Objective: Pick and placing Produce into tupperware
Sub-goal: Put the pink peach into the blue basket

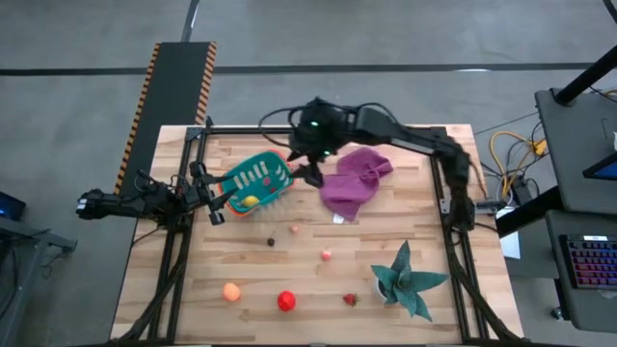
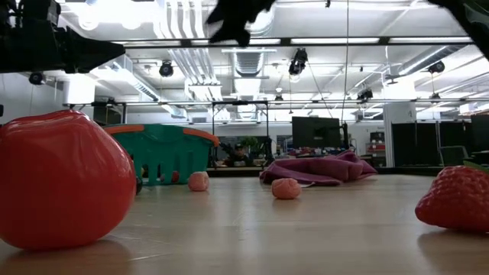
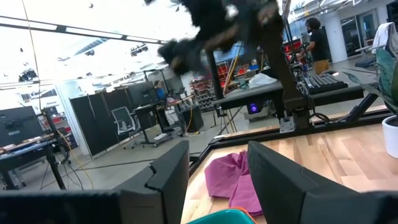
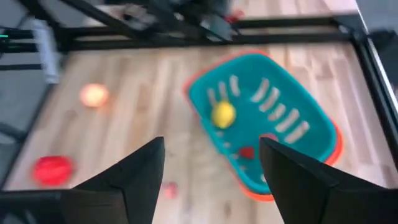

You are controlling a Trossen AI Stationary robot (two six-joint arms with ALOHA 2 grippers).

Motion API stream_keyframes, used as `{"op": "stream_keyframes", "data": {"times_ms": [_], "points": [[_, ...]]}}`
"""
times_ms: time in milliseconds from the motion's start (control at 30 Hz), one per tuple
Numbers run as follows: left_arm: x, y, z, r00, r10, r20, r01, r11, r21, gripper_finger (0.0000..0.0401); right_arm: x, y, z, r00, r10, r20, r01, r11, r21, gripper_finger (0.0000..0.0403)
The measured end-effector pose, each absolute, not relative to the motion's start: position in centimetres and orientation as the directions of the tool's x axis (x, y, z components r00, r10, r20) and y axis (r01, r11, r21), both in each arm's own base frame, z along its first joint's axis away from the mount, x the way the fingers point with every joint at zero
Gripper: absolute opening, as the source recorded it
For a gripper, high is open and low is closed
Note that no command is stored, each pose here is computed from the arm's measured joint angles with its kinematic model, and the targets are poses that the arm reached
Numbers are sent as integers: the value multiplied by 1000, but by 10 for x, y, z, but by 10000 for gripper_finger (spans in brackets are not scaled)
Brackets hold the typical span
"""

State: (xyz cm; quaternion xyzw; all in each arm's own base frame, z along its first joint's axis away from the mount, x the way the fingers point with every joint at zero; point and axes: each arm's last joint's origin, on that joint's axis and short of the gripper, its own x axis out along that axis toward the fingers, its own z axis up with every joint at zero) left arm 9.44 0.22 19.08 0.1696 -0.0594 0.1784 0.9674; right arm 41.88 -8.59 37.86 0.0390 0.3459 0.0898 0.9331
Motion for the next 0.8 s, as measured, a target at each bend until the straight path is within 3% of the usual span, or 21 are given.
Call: {"op": "stream_keyframes", "data": {"times_ms": [167, 333, 633, 800], "points": [[94, 2, 191, 929, 325, 175, -365, 879, 307, 151, 382, -48, 406, 736, 107, -669, -112, 993, 36, 247], [94, 2, 191, 930, 325, 175, -365, 879, 307, 151, 356, -15, 402, 666, 9, -745, -55, 998, -37, 245], [94, 2, 191, 929, 325, 176, -365, 879, 307, 151, 350, 20, 333, 502, 52, -863, -83, 996, 13, 242], [94, 2, 191, 929, 325, 177, -366, 879, 306, 151, 355, 28, 287, 496, 63, -866, -71, 997, 32, 244]]}}
